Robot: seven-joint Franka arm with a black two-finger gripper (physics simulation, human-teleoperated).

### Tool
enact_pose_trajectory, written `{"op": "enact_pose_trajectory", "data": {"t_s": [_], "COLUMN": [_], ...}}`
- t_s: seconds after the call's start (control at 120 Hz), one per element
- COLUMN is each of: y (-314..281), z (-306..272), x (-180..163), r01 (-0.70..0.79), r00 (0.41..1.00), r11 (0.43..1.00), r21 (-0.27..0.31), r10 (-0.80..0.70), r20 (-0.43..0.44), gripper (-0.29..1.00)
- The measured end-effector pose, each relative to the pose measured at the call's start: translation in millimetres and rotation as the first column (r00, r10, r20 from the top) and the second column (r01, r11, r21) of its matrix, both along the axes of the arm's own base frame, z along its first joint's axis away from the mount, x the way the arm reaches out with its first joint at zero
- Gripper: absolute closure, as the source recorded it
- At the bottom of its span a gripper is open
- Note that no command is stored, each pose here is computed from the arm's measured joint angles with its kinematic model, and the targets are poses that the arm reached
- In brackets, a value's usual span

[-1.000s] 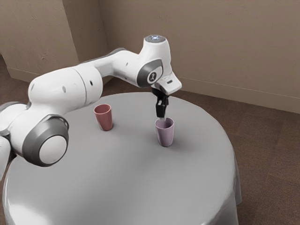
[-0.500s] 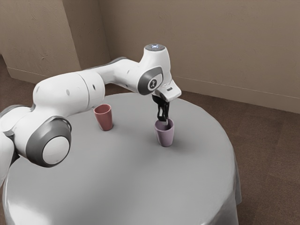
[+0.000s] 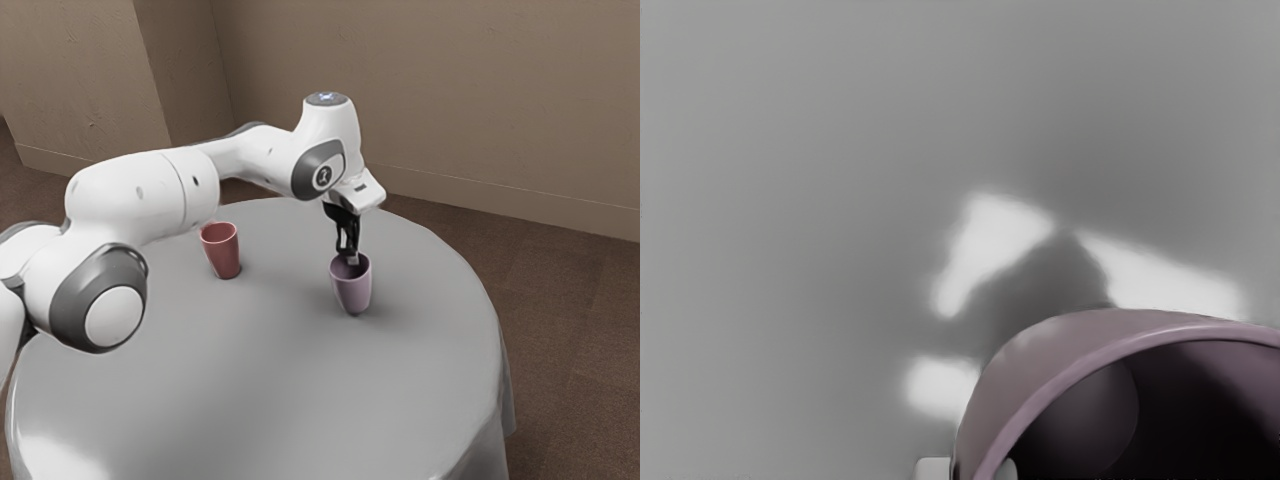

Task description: Place the right cup onto the left cup

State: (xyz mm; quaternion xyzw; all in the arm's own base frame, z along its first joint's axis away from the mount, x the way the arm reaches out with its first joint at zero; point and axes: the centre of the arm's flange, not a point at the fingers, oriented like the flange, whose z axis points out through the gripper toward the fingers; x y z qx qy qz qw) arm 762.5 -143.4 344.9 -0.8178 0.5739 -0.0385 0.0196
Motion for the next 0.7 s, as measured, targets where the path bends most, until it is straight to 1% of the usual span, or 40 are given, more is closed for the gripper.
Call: {"op": "enact_pose_trajectory", "data": {"t_s": [0.117, 0.325, 0.7], "y": [16.8, 73.6, 172.2], "z": [21.9, 66.4, 105.9], "x": [-8.6, -21.9, -32.6], "r01": [-0.029, -0.113, -0.253], "r00": [1.000, 0.994, 0.967], "r11": [1.000, 0.994, 0.967], "r21": [-0.002, -0.002, 0.021], "r10": [0.029, 0.113, 0.253], "r20": [-0.002, 0.005, 0.005], "gripper": [0.78, 0.79, 0.79]}}
